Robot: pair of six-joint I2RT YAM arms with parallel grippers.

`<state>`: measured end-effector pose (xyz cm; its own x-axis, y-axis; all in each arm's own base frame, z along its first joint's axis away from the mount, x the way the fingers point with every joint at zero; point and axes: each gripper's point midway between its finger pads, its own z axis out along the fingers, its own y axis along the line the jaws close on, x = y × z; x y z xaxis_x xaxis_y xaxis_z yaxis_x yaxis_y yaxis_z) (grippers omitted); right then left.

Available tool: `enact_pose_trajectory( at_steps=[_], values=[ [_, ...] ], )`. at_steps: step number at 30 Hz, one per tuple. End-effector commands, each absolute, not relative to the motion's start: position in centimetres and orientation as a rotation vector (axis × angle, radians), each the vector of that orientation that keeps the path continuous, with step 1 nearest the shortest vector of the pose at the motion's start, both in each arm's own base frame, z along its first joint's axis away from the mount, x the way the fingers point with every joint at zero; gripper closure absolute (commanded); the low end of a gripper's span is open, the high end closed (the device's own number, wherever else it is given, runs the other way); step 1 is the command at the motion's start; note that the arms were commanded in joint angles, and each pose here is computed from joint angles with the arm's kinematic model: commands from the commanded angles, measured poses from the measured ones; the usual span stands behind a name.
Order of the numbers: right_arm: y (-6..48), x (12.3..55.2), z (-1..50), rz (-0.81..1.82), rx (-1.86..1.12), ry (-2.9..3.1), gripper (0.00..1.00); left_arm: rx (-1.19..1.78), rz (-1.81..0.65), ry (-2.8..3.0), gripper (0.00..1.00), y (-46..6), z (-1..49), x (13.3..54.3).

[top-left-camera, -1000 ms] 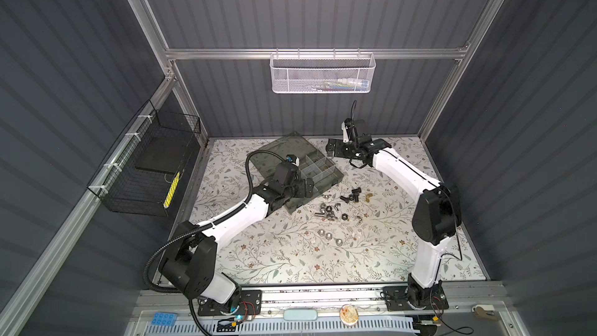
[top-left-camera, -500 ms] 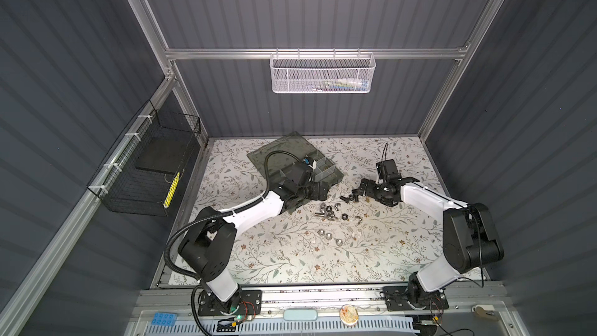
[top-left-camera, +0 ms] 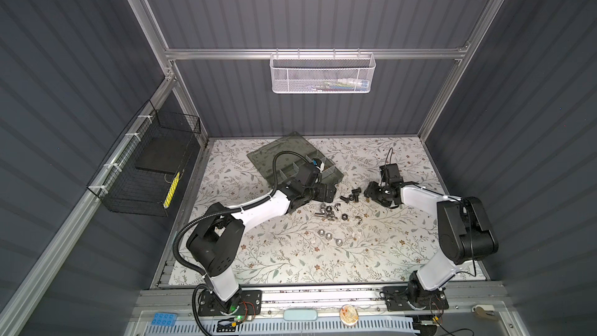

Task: Sort the screws and nuts into containers
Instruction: Pick up the nut from the middle-right of the table.

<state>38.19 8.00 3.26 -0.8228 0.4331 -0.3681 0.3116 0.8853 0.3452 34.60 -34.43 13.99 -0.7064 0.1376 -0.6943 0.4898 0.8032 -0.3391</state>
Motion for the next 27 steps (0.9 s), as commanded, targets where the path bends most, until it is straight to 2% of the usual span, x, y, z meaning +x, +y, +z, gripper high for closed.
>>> enact_pose_trajectory(
  at_steps=[1, 7, 15, 27],
  values=[
    [8.5, 39.1, 3.5, 0.417, 0.557, 2.586, 0.43, 0.478, -0.665, 2.278, 0.0, -34.1, 15.2, 34.3],
    [8.7, 39.3, 2.7, 0.441, 0.572, 2.594, 0.57, 0.481, -0.66, 2.284, 0.0, -34.2, 14.8, 34.5],
    [8.7, 39.6, 1.9, 0.439, 0.582, 2.598, 0.65, 0.486, -0.656, 2.284, 0.0, -34.3, 14.9, 34.6],
    [8.5, 39.6, 2.5, 0.432, 0.554, 2.594, 0.82, 0.485, -0.637, 2.289, 0.0, -34.0, 14.9, 34.6]
  ],
)
